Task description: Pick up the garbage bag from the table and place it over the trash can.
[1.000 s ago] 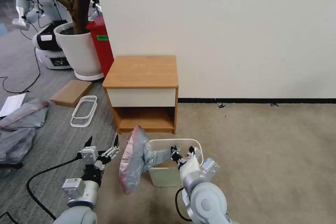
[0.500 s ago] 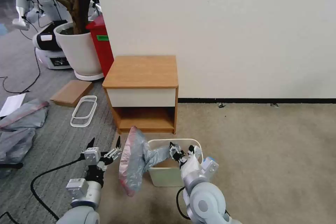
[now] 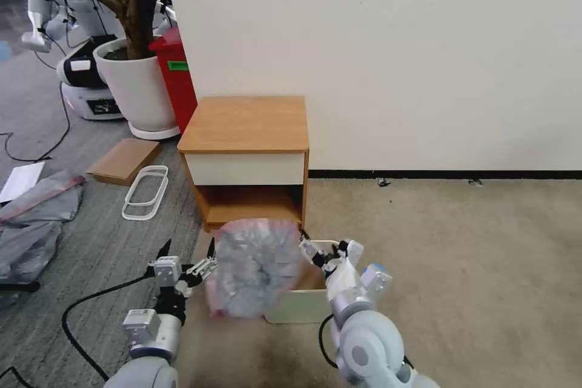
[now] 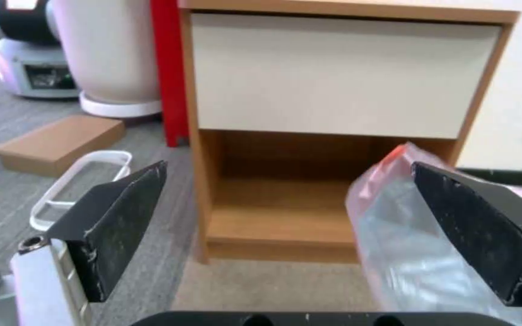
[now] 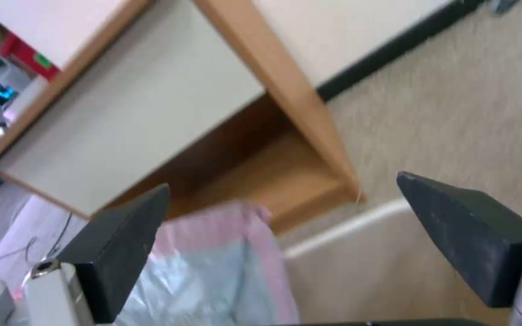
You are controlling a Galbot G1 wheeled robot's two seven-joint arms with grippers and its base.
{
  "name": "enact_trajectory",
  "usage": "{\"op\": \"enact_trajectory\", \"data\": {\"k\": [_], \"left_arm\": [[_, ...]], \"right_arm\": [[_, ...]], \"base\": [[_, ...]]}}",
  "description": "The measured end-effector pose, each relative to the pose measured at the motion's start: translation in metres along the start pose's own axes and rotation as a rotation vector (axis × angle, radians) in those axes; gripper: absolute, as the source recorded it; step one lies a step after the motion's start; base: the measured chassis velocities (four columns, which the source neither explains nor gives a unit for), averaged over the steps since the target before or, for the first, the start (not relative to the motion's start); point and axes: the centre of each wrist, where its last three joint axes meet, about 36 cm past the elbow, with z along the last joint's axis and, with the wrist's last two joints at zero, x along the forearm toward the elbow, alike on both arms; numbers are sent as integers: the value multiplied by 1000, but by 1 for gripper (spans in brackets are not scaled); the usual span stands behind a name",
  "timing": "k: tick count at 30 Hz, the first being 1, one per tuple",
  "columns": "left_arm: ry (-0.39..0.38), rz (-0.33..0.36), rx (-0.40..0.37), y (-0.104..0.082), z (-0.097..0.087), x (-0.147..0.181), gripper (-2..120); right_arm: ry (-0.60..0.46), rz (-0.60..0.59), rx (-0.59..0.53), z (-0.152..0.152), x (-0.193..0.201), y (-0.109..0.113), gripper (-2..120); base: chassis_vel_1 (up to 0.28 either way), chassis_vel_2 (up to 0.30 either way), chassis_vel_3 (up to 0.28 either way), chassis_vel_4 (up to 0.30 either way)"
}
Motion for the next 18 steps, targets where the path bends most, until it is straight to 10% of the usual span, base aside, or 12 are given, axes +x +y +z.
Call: {"op": "enact_trajectory", "data": {"k": [7, 12, 18], "left_arm": [[-22, 50, -1, 1, -9, 2, 100], [-67, 219, 122, 3, -38, 8, 100], [174, 347, 263, -1, -56, 10, 100]], "right_arm": [[-51, 2, -13, -16, 6, 0, 97], [-78, 15, -21, -24, 9, -4, 97], [-100, 34, -26, -30, 13, -12, 97]], "base": [[0, 0, 0, 0], [0, 0, 0, 0], [0, 0, 0, 0]]}}
